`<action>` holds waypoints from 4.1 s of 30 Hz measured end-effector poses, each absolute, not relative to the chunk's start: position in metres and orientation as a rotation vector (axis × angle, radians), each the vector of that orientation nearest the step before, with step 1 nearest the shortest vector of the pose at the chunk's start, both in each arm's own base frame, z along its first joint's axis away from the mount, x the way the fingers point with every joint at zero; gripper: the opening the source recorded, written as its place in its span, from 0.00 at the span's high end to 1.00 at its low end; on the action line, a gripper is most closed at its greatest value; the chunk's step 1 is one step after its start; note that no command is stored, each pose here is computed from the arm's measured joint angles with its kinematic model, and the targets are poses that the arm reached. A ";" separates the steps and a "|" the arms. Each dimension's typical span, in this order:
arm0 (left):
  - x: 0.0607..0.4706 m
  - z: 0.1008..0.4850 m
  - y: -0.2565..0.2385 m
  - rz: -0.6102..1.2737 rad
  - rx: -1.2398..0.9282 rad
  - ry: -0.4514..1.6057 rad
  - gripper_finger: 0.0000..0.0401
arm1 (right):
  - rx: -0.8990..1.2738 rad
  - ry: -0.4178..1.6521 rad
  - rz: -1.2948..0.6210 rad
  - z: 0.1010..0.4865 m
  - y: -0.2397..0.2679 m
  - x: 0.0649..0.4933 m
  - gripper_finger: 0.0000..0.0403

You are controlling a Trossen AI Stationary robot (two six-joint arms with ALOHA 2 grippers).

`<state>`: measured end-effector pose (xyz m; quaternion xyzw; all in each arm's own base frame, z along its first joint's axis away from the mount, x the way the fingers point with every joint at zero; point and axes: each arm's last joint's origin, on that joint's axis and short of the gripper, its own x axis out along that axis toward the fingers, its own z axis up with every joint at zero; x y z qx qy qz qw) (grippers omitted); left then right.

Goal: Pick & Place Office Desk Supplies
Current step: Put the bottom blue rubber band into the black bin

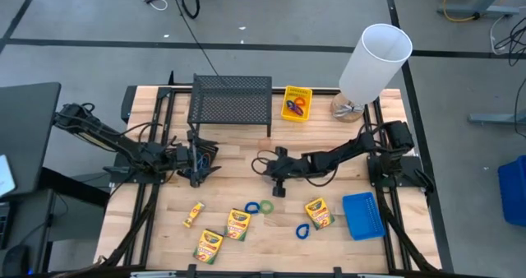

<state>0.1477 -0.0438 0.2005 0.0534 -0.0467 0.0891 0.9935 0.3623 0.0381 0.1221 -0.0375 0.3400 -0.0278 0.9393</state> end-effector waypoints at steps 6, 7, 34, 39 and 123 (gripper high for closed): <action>0.148 0.200 -0.045 0.138 0.087 -0.091 0.03 | -0.105 0.509 0.021 0.140 0.037 0.372 1.00; 0.148 0.199 -0.045 0.138 0.083 -0.090 0.03 | -0.117 0.481 0.025 0.144 0.037 0.373 1.00; 0.192 0.168 -0.033 0.123 -0.138 -0.128 0.03 | -0.246 0.064 -0.068 0.207 0.016 0.377 1.00; 0.213 0.164 -0.030 0.096 -0.178 -0.128 0.03 | -0.244 0.043 -0.074 0.209 0.016 0.377 1.00; 0.156 0.171 -0.028 0.439 -0.053 0.715 1.00 | -0.154 0.542 0.009 0.194 0.028 0.347 0.45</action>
